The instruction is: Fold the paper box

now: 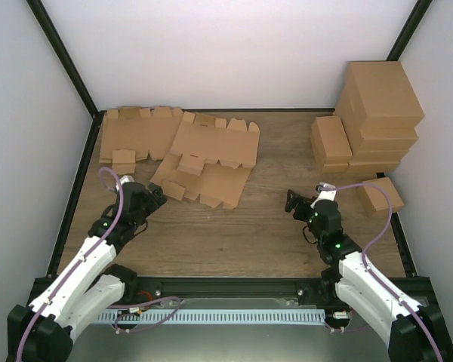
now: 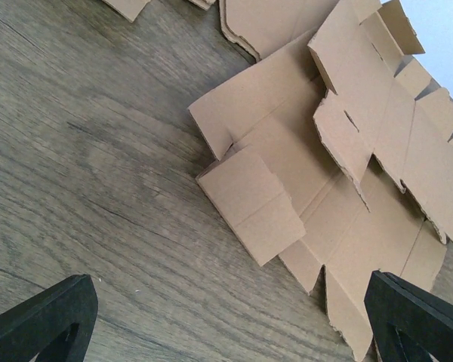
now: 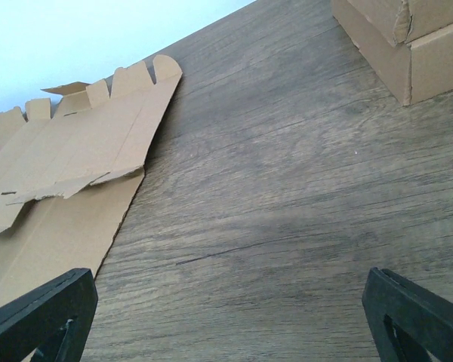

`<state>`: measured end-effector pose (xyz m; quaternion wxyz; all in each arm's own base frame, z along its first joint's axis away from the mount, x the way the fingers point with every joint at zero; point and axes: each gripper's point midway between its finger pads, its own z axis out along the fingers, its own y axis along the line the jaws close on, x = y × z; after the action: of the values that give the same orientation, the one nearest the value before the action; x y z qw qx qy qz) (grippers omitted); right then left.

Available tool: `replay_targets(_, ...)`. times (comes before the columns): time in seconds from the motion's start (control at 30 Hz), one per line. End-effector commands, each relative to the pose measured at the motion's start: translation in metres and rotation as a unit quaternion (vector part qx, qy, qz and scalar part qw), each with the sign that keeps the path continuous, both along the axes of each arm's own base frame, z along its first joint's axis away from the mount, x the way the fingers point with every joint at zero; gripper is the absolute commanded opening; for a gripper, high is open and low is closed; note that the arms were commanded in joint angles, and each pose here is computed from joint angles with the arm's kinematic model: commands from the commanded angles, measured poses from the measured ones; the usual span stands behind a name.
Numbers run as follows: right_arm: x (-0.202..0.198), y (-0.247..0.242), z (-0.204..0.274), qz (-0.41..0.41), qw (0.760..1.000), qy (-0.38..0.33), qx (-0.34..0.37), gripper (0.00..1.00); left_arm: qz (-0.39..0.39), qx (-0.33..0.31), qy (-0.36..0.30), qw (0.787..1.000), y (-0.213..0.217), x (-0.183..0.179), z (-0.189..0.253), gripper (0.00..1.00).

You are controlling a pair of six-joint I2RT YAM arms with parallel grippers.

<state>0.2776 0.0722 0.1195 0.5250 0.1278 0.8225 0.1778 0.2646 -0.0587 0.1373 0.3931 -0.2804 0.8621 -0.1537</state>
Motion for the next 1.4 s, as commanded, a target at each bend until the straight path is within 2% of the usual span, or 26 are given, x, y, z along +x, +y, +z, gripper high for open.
replay_targets(0.0,0.006,-0.004,0.019,-0.016,1.000,-0.021,0.006,1.00,-0.014,0.004,-0.015,1.000,-0.003,0.005,0.011,1.00)
replay_targets(0.13,0.007,-0.004,0.018,-0.016,1.000,-0.019,0.006,1.00,-0.052,0.006,-0.016,0.999,-0.014,0.007,0.010,1.00)
replay_targets(0.27,0.008,-0.003,0.018,-0.015,1.000,-0.018,0.006,1.00,-0.131,-0.020,-0.019,0.991,-0.043,0.010,0.009,1.00)
replay_targets(0.4,0.008,-0.002,0.017,-0.013,1.000,-0.017,0.006,1.00,-0.163,-0.023,0.020,0.986,-0.057,0.014,-0.007,1.00)
replay_targets(0.5,0.008,-0.001,0.018,-0.010,1.000,-0.018,0.007,1.00,-0.158,-0.011,0.069,0.985,-0.055,0.019,-0.028,1.00)
replay_targets(0.6,0.008,0.000,0.018,-0.008,1.000,-0.018,0.007,1.00,-0.157,-0.035,0.104,0.981,-0.055,0.024,-0.047,1.00)
replay_targets(0.7,0.009,0.000,0.018,-0.008,1.000,-0.017,0.007,1.00,-0.161,-0.063,0.119,0.978,-0.058,0.032,-0.058,1.00)
replay_targets(0.87,0.008,0.004,0.019,0.005,1.000,-0.021,0.007,1.00,-0.141,-0.059,0.124,0.980,-0.052,0.058,-0.057,1.00)
replay_targets(1.03,0.009,0.007,0.019,0.012,1.000,-0.023,0.008,1.00,-0.092,-0.088,0.153,0.980,-0.035,0.072,-0.072,0.99)
replay_targets(1.2,0.009,0.008,0.020,0.016,1.000,-0.024,0.010,1.00,-0.082,-0.111,0.115,0.984,-0.038,0.090,-0.050,0.99)
replay_targets(1.3,0.008,0.014,0.021,0.033,0.999,-0.029,0.010,1.00,-0.116,-0.091,0.090,0.985,-0.043,0.111,-0.030,0.90)
replay_targets(1.37,0.008,0.016,0.022,0.042,0.999,-0.030,0.009,1.00,-0.124,-0.071,0.096,0.985,-0.043,0.126,-0.026,0.85)
